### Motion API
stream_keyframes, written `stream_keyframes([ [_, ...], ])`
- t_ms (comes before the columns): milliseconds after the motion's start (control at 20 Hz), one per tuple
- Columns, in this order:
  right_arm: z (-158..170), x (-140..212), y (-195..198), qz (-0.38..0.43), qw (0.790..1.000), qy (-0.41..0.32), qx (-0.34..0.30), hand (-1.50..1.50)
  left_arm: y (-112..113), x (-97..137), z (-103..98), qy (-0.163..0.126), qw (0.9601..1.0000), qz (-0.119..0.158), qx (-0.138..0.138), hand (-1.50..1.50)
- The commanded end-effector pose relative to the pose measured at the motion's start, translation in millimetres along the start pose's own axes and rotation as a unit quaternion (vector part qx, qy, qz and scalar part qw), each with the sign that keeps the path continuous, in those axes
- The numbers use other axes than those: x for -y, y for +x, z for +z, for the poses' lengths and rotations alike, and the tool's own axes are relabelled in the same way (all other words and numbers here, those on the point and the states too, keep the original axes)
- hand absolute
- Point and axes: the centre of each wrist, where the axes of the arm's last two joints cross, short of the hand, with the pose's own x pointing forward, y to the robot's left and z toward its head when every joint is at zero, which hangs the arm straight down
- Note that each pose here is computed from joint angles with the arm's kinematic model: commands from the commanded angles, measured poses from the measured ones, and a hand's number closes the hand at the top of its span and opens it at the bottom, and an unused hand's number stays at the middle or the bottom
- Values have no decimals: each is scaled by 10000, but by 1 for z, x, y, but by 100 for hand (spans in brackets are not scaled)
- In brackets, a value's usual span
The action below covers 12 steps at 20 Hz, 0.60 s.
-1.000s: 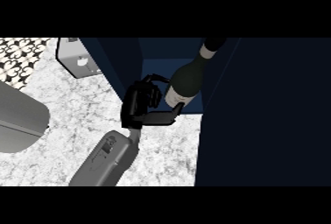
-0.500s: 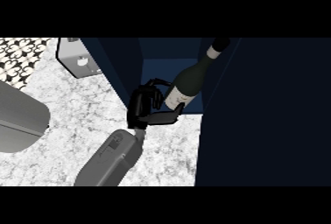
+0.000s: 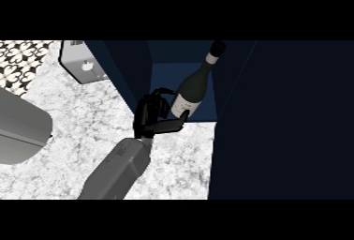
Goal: Pick up the wine, place it into the cabinet and close the cabinet
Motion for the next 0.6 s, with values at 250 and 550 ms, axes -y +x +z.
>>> stream_keyframes([
  [250,10,5,2,-118,9999,-43,53,-150,-19,-20,-7,-26,9989,453,-120,150],
  [550,0,-1,3,-74,10000,-10,-50,-150,-1,8,-25,-103,9987,476,-113,150],
])
